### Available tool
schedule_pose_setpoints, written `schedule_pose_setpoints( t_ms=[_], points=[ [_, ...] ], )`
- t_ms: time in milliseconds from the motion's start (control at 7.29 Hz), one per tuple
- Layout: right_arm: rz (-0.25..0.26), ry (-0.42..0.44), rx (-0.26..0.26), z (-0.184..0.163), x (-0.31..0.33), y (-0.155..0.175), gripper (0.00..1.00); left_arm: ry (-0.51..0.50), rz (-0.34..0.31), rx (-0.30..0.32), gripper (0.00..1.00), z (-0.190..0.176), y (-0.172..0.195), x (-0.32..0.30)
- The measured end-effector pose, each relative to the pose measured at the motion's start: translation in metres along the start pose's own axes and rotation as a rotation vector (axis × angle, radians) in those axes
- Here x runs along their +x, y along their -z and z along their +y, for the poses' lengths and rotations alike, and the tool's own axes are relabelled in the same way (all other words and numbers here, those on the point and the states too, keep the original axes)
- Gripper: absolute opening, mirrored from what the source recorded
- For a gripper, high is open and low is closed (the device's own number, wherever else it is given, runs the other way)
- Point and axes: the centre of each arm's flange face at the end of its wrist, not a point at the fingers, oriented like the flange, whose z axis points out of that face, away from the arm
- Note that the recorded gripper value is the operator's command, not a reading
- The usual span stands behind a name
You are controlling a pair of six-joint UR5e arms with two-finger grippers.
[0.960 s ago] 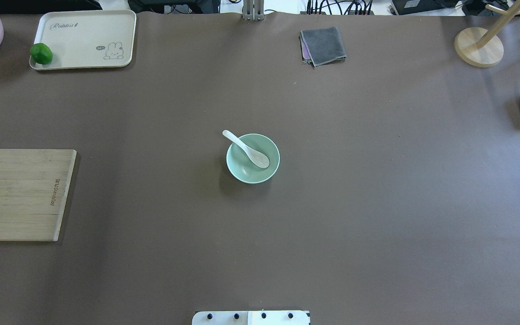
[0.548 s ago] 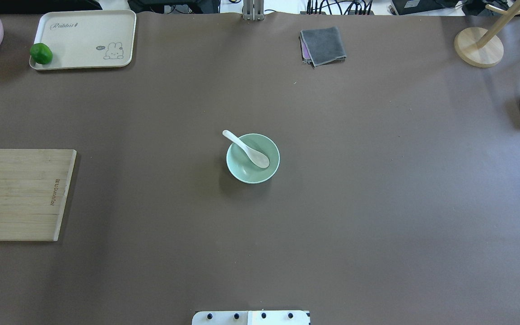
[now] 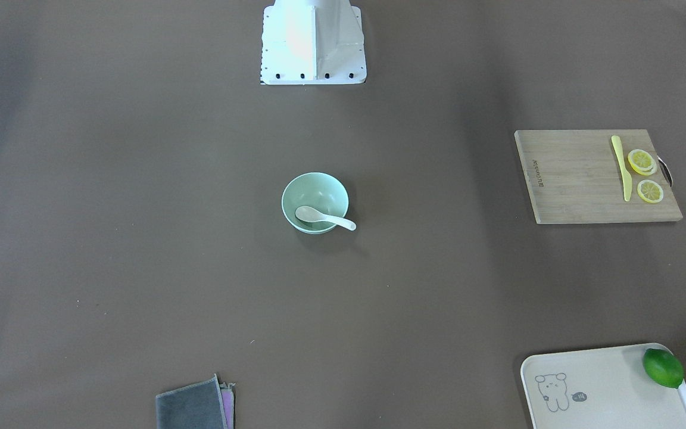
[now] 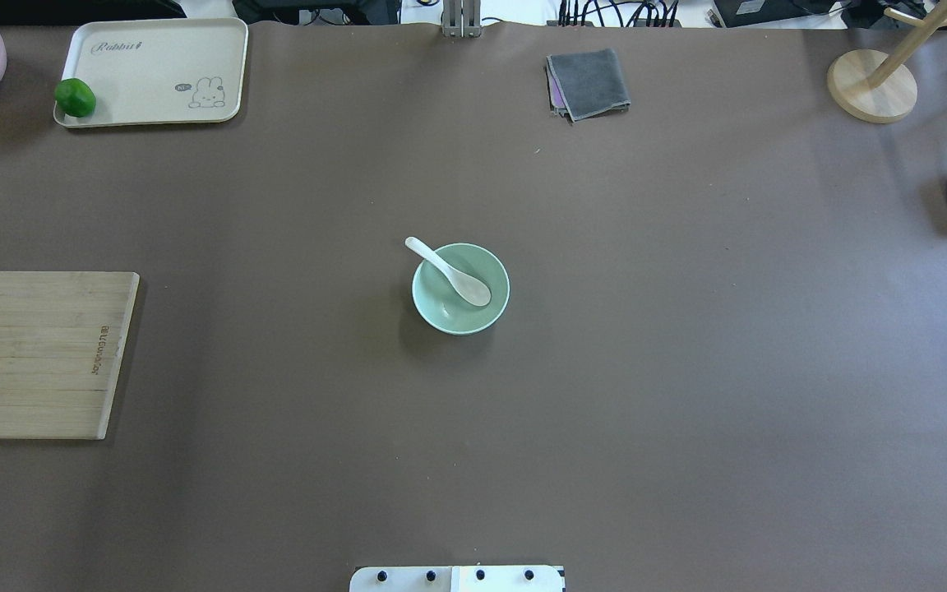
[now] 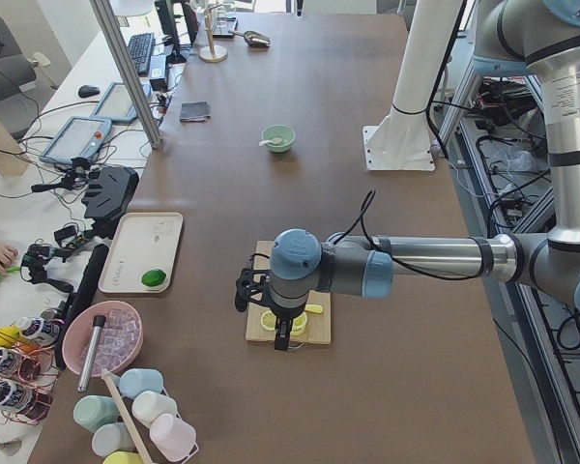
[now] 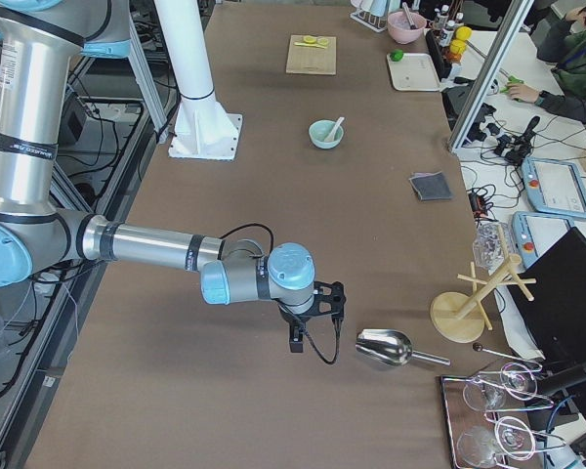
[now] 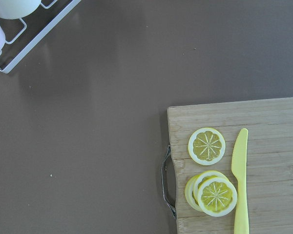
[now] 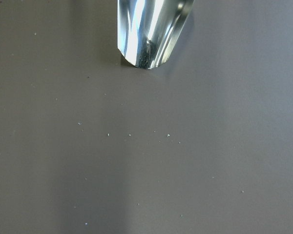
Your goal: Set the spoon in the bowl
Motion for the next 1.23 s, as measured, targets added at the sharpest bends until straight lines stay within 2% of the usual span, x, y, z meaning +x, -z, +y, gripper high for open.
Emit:
schedule_pose_setpoints(
  t_ms=[1234],
  points=[
    [-0.019, 0.014, 0.013, -0.0001, -0.0082, 0.0062, 1.0, -0.002, 0.0, 0.002, 0.98, -0.0002, 0.001, 0.0012]
  ],
)
